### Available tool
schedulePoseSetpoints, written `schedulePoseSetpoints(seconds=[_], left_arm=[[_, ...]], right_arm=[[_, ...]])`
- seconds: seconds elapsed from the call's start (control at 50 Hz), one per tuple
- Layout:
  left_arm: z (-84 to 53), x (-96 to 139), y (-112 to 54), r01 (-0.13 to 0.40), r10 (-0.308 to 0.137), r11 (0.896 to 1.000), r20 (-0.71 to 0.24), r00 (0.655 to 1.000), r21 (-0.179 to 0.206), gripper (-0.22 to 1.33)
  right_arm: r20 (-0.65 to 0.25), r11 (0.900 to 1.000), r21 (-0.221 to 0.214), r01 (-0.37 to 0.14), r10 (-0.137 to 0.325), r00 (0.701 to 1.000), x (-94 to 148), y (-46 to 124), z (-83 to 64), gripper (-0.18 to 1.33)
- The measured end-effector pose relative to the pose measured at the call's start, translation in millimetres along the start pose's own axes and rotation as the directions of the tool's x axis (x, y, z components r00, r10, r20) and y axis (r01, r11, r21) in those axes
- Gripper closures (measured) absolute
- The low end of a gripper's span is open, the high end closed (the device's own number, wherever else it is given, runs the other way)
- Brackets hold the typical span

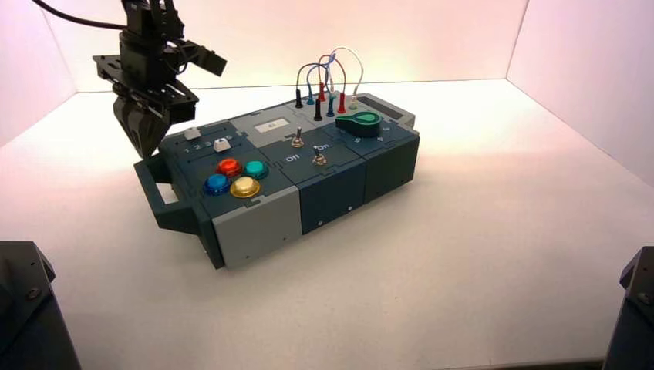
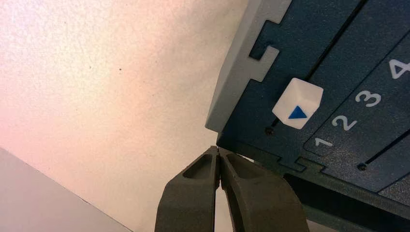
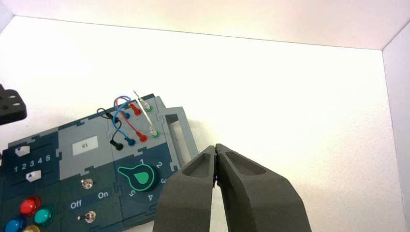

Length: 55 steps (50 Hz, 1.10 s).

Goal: Move the box to the right.

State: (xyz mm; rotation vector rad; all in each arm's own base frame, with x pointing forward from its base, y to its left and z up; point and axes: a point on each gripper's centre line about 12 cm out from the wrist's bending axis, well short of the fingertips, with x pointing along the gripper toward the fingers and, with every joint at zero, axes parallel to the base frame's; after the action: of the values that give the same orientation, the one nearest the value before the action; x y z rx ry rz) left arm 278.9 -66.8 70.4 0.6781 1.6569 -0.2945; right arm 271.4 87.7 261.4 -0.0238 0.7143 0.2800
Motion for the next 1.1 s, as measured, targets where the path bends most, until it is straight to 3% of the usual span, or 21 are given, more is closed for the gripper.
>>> schedulePoseSetpoints(seconds=[0.34,1.1], left_arm=[[20.3,-10,-4.0,-0.018,0.017,0.999,0.046,0.999,0.028,1.27],[69.4,-24,-27.8,-0.059,0.043,0.990,0.121,0.992,0.132,1.26]], right_arm=[[-0.009,1.0000,0.005,0.001,-0.001,1.000,3,-0.1,-1.2,1.28],[-0.012,0.9999,0.011,0.000,0.000,1.000,4,-0.1,-1.6,1.28]])
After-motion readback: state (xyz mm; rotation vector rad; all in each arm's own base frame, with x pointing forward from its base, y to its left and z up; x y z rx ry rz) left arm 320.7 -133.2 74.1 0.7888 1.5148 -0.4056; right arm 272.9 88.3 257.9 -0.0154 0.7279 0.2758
